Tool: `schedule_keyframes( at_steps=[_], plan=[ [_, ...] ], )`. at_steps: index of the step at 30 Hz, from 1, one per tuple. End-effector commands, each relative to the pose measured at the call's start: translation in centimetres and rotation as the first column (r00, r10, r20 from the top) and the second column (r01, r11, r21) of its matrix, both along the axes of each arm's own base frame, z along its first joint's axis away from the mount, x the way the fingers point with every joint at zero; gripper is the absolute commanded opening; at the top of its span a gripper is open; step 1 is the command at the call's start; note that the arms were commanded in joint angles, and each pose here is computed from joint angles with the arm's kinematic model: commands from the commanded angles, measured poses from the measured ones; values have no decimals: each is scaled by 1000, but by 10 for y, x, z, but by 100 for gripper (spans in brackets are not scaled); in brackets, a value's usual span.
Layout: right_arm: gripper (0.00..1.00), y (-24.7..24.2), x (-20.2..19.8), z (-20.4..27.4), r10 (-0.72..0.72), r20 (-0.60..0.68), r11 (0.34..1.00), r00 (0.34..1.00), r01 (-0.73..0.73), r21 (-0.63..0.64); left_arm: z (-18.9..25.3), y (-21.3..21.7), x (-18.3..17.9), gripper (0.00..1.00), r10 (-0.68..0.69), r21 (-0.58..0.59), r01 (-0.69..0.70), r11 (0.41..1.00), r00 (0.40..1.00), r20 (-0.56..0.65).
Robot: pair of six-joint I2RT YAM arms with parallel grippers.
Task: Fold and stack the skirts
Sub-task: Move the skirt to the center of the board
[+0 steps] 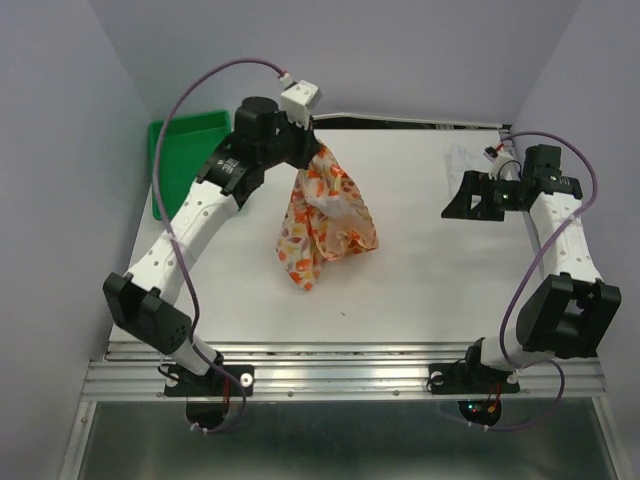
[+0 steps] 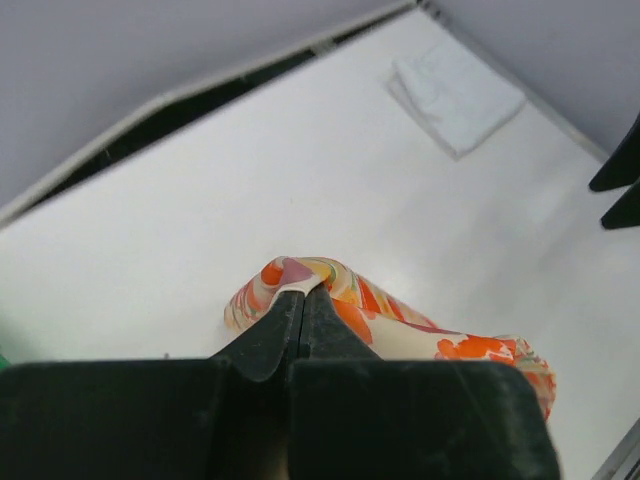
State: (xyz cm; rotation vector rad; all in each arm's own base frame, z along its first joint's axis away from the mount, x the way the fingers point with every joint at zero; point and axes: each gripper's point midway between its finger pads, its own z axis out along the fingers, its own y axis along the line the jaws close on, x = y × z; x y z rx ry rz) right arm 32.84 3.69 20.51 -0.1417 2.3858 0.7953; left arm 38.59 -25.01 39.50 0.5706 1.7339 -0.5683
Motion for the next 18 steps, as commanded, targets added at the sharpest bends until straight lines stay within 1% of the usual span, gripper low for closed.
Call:
schedule_keyframes(
  at_steps=[1,2,5,6,7,8,10,12,14,15,16,17,18],
  plan=[
    [100,5,-2,9,33,33,999,999,-32,-15,-69,-25,10,0,10,27,-6,1000,990,-139],
    [100,4,-5,7,38,31,999,999,-38,-23,-96,-33,14,0,-4,42,13,999,979,-201],
    [100,5,-13,-4,42,8,999,999,-42,-26,-140,-49,15,0,-56,63,81,995,943,-327],
    [99,4,-14,-7,39,1,999,999,-39,-30,-173,-54,17,0,-61,95,107,990,915,-400],
    [98,5,-18,-13,40,-16,999,999,-41,-25,-177,-58,21,0,-78,100,129,987,909,-409],
    [96,5,-19,-15,37,-17,999,999,-37,-27,-199,-63,24,0,-86,114,153,982,888,-451],
    [94,13,-22,-21,57,-27,998,998,-58,-23,-210,-67,31,0,-108,136,185,973,892,-439],
    [91,19,-24,-28,69,-28,997,997,-70,-25,-227,-71,39,0,-104,150,191,970,886,-452],
    [89,34,-26,-34,109,-22,994,994,-109,-30,-221,-75,53,0,-109,148,189,971,895,-432],
    [88,38,-26,-38,119,-18,991,993,-120,-52,-233,-76,57,0,-106,149,194,970,883,-457],
    [87,43,-22,-39,132,9,989,991,-131,-69,-220,-83,65,0,-128,122,201,972,889,-439],
    [87,58,-25,-43,176,15,981,984,-174,-87,-215,-85,70,2,-132,114,199,973,893,-431],
    [87,60,-27,-51,180,16,976,983,-177,-130,-221,-85,76,6,-127,113,194,974,889,-440]
  ],
)
